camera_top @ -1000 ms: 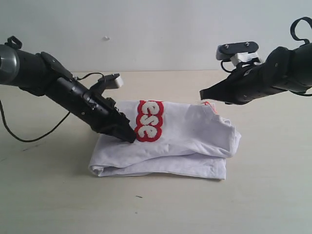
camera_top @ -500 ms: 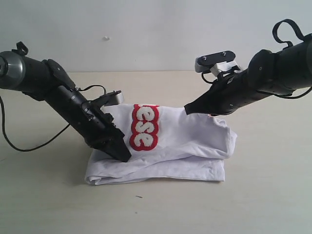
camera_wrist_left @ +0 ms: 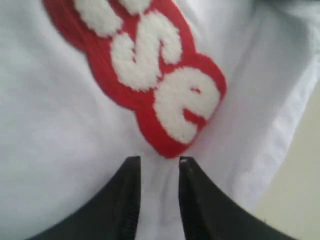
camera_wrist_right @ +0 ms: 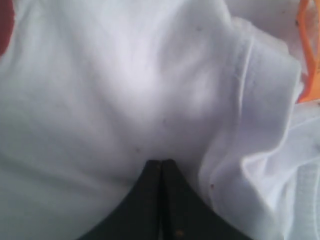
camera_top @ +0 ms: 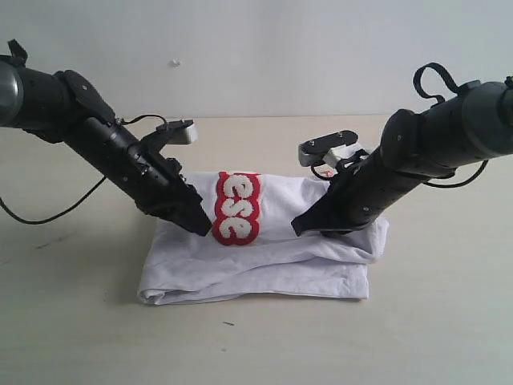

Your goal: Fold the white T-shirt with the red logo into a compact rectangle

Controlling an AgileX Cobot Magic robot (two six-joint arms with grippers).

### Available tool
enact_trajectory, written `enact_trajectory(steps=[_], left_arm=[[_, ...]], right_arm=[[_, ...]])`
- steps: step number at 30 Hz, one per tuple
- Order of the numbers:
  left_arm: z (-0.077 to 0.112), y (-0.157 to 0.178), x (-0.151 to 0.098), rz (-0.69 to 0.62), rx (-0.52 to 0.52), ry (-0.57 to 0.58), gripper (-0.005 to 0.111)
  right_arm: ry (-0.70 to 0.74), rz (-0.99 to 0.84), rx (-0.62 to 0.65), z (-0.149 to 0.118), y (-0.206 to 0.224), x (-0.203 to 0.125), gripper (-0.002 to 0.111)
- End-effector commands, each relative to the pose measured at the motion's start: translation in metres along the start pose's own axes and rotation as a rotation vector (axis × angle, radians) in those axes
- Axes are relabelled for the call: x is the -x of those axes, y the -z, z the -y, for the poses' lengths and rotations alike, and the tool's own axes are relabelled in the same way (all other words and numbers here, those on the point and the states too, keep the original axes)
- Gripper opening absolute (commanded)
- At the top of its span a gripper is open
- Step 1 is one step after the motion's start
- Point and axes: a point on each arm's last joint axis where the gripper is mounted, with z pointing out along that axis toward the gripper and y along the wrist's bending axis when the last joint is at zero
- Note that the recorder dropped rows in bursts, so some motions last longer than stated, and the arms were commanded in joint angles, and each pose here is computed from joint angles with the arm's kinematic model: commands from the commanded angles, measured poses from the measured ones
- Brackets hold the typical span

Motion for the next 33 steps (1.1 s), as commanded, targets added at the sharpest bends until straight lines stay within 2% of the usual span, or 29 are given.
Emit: enact_trajectory(steps=[1, 5, 10, 16, 19, 27, 33], left_arm=[[-0.004, 0.003, 0.015, 0.157, 0.043, 0.000, 0.029], [-0.008, 0.003, 0.023, 0.243, 0.076, -0.007, 0.029], [-0.022, -0.011, 0.018, 0.237, 0.118, 0.021, 0.029], [-0.034, -0.029, 0.010, 0.207, 0.128, 0.051, 0.029], [-0.037, -0.029, 0.009, 0.212, 0.138, 0.057, 0.029], [-0.038, -0.028, 0.009, 0.215, 0.142, 0.061, 0.029], [-0.031, -0.018, 0.014, 0.230, 0.134, 0.044, 0.029]], right_arm=[[-0.001, 0.023, 0.018, -0.003, 0.014, 0.008, 0.000], [0.006, -0.007, 0.038, -0.006, 0.018, 0.006, 0.000], [0.026, -0.046, 0.095, -0.011, 0.019, 0.003, 0.000], [0.124, -0.088, 0.312, -0.030, 0.022, -0.003, 0.000], [0.148, -0.139, 0.370, -0.033, 0.020, -0.009, 0.000], [0.163, -0.229, 0.382, -0.031, 0.000, -0.022, 0.000], [0.163, -0.187, 0.392, -0.034, 0.013, -0.015, 0.000]])
